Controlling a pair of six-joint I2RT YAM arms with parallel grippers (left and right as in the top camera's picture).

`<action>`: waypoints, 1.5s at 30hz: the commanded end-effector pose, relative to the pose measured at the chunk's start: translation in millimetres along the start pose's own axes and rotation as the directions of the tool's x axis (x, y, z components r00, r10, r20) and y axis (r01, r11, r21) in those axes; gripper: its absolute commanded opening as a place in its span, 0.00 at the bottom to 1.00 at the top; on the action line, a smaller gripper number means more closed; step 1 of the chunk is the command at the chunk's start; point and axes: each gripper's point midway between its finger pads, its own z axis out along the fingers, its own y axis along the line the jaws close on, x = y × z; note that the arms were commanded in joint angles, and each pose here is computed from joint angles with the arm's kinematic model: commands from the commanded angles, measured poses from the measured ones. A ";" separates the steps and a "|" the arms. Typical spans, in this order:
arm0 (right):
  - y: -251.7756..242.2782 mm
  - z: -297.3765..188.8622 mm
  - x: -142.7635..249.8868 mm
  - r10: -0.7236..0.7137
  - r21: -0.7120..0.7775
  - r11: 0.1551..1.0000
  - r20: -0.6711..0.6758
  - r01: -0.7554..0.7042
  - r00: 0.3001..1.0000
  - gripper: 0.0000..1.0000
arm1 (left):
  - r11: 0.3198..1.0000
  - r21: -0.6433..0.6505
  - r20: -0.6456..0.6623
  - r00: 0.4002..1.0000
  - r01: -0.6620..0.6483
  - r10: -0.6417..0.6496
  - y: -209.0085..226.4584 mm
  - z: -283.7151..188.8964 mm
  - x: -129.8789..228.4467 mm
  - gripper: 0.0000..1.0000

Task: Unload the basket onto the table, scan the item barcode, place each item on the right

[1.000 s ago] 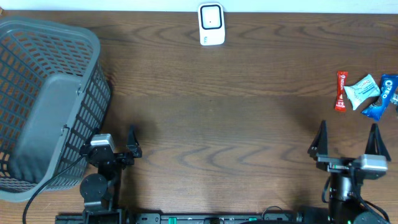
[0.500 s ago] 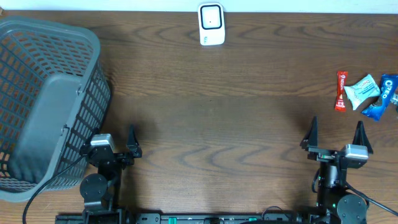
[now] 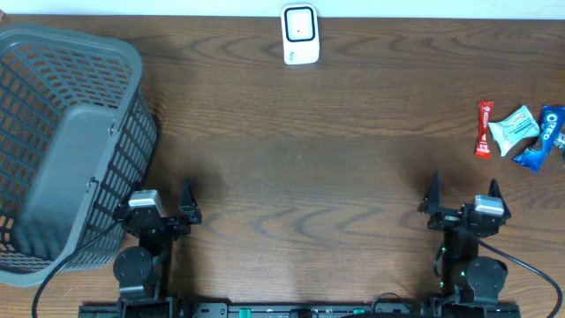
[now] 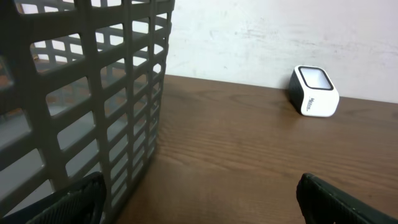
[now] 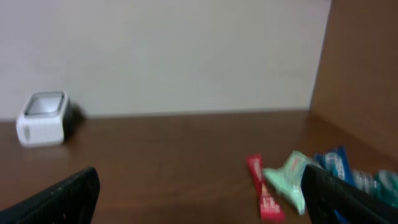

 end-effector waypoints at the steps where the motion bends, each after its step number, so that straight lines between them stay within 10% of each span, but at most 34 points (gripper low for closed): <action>1: -0.1 -0.6 10.8 -0.015 0.004 1.000 -0.040 0.015 0.999 0.99 | 1.000 0.007 -0.050 0.999 -0.014 0.014 0.0 0.6 15.1 0.98; 45: 1.7 -1.5 25.5 -0.020 -0.007 1.000 -0.100 0.019 0.995 0.99 | 0.998 0.041 -0.041 0.998 -0.053 0.054 -10.2 -0.4 14.0 0.98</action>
